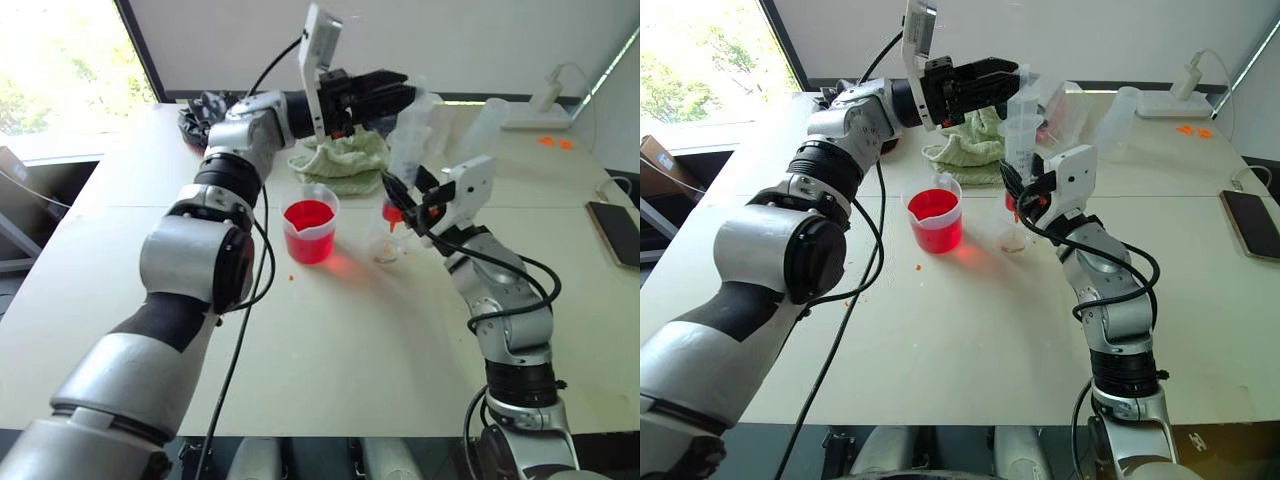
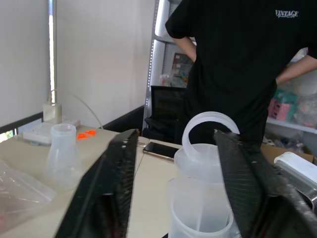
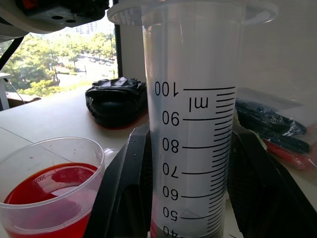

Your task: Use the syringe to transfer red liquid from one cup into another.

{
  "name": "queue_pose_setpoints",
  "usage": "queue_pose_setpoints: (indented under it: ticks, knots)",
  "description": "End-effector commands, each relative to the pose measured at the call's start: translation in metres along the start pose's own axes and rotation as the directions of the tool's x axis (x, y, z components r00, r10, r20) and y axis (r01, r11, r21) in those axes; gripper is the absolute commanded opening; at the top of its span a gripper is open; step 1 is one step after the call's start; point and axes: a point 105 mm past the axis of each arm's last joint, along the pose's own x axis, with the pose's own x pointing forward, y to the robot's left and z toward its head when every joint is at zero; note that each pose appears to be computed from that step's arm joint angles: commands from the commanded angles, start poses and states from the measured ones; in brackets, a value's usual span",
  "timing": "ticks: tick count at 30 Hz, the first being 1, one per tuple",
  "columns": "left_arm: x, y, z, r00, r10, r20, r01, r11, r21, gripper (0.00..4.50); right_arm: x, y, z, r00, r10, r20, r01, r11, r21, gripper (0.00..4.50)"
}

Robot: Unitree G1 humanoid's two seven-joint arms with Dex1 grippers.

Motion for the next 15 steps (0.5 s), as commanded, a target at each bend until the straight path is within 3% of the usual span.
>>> queue_pose_setpoints:
  ticks: [1, 2, 3, 15]
  knots:
    - [0.011, -0.009, 0.009, 0.999, -0.050, -0.015, 0.050, 0.998, 0.027, 0.56, 0.001, 0.012, 0.025, 0.994, 0.057, 0.093, -0.053, 0.998, -0.045, 1.40]
    - [0.011, -0.009, 0.008, 0.998, -0.055, -0.019, 0.055, 0.998, 0.027, 0.08, 0.001, 0.012, 0.025, 0.994, 0.056, 0.093, -0.052, 0.998, -0.047, 1.40]
    - [0.011, -0.010, 0.008, 0.998, -0.058, -0.022, 0.058, 0.998, 0.028, 0.03, 0.001, 0.012, 0.025, 0.994, 0.056, 0.093, -0.052, 0.998, -0.048, 1.40]
    - [0.014, -0.018, -0.007, 0.989, -0.125, -0.081, 0.125, 0.992, -0.006, 0.03, 0.003, 0.010, 0.026, 0.994, 0.050, 0.099, -0.045, 0.998, -0.051, 1.40]
